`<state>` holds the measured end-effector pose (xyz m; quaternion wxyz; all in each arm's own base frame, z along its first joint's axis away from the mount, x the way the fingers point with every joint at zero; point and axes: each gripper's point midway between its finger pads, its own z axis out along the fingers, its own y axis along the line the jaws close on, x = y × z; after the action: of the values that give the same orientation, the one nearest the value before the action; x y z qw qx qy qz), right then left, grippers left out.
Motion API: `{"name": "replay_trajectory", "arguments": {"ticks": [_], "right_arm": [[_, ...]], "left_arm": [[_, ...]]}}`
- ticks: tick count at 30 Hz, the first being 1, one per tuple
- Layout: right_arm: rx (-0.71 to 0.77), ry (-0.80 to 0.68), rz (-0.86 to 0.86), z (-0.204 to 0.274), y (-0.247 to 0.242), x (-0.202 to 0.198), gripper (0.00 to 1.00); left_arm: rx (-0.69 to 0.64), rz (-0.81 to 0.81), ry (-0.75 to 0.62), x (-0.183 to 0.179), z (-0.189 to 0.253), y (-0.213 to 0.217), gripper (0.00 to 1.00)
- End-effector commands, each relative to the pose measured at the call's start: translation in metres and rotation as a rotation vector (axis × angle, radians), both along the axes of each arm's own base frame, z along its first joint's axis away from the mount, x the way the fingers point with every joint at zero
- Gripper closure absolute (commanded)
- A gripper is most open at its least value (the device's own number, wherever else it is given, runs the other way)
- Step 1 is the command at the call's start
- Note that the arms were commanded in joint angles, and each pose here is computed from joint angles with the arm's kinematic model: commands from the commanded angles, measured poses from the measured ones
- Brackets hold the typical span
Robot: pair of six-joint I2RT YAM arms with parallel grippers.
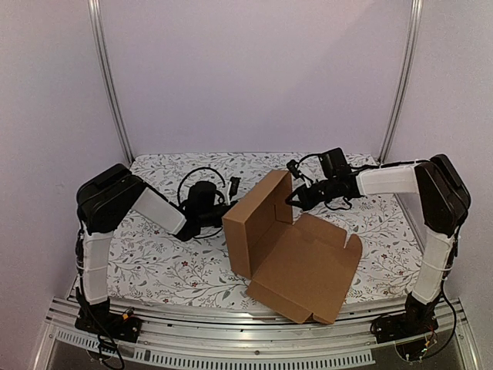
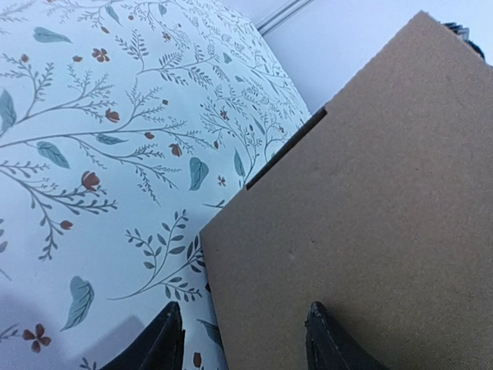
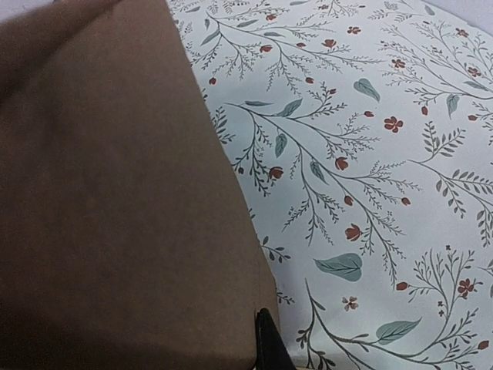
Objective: Fold the paper box
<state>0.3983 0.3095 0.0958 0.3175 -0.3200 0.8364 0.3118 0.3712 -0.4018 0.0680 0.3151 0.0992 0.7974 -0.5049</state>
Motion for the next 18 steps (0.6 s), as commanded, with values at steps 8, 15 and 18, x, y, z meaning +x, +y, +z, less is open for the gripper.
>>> {"name": "replay_trajectory", "arguments": {"ticks": [8, 15, 18], "right_arm": [[-0.146, -0.023, 0.103, 0.004, -0.014, -0.029, 0.97], [-0.071, -0.07, 0.121, -0.011, 0.004, -0.021, 0.89], [-0.02, -0.071, 0.16, -0.014, 0.014, -0.022, 0.8]], "left_arm": [[-0.072, 0.025, -0.037, -0.007, 0.008, 0.027, 0.46], [-0.112, 0.006, -0.028, -0.005, 0.01, 0.017, 0.46], [-0.115, -0.001, -0.033, 0.0, 0.012, 0.012, 0.46]]}}
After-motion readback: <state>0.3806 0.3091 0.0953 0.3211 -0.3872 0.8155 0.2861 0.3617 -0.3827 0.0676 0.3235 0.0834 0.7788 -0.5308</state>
